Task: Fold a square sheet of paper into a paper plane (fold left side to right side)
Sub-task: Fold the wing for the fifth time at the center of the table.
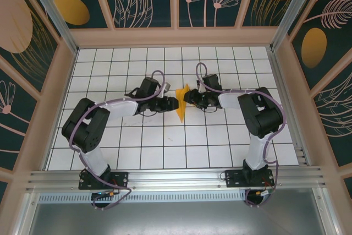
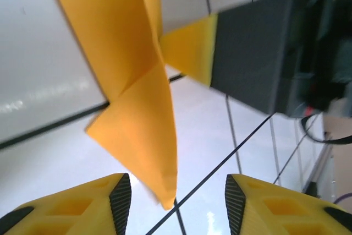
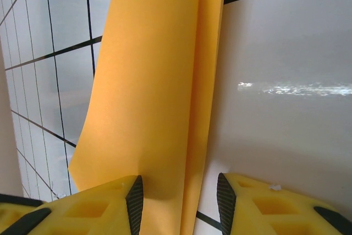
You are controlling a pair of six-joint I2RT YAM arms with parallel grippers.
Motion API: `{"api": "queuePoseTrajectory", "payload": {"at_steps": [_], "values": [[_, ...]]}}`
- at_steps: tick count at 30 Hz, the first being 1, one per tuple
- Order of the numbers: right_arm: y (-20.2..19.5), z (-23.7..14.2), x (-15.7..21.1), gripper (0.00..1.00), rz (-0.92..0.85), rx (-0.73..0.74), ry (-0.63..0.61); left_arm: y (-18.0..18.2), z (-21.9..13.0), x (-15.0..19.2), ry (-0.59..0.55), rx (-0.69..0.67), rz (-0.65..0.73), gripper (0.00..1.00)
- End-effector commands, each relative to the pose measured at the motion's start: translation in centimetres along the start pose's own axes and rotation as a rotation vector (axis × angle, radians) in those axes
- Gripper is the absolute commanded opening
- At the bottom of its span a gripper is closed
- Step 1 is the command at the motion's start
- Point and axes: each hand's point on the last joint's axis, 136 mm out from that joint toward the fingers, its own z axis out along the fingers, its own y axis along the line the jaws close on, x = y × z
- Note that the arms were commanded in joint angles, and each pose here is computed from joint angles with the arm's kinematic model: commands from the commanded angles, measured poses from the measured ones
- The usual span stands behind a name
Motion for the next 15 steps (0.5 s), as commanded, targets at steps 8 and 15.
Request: {"api": "queuePoseTrajectory", "payload": {"at_steps": [8,15], "values": [[-2.4,1.3,1.7,0.44,0.031,0.092,0.046,0.1,3.5,1.7,0.039,-0.138,-0.007,0.55],[-2.3,1.3,1.8,0.44,0.027,0.090,0.047,0.0,4.7,1.1,0.044,-0.143,0.000,0.51]]}}
